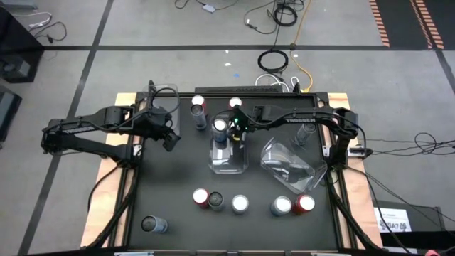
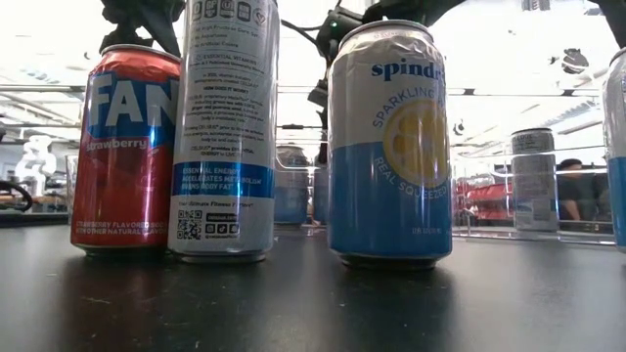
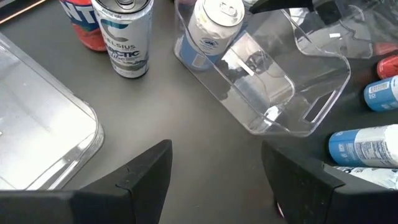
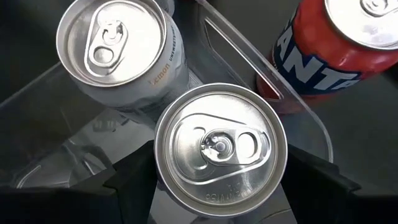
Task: Sort soda cans
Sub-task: Put the top blue-white soda can into the center transparent bin
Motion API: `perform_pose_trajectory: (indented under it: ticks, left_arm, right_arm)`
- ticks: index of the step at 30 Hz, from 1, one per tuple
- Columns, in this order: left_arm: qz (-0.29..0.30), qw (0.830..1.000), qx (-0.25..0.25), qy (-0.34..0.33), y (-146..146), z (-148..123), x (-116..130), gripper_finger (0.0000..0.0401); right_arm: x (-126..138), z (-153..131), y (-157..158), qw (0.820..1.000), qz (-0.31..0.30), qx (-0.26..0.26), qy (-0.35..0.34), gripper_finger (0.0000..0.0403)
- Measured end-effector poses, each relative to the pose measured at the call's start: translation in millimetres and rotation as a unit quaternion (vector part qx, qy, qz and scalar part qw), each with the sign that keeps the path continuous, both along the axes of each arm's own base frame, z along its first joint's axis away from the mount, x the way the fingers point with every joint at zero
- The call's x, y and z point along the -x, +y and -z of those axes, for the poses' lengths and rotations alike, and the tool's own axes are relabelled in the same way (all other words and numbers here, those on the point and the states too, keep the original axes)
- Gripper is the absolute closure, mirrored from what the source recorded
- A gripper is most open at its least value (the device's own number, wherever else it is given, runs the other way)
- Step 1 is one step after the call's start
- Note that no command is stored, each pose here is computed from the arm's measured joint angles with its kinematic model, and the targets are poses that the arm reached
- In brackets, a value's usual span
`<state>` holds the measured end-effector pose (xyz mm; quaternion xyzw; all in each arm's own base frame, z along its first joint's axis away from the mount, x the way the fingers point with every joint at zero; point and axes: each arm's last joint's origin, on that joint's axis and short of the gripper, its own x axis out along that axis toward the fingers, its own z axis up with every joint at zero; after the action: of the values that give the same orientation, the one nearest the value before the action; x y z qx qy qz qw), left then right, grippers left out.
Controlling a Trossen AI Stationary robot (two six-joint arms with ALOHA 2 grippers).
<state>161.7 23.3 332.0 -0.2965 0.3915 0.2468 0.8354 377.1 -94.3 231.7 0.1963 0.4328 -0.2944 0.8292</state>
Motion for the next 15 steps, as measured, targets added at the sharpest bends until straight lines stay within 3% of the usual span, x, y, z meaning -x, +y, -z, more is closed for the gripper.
perform_pose_trajectory:
  ticks: [15]
  left_arm:
    - [0.011, 1.0, -0.008, 0.002, 0.0, 0.1, 0.0, 0.0143]
  right_arm:
    - [-1.3, 1.8, -0.4, 1.0, 0.004, 0.0, -0.001, 0.0124]
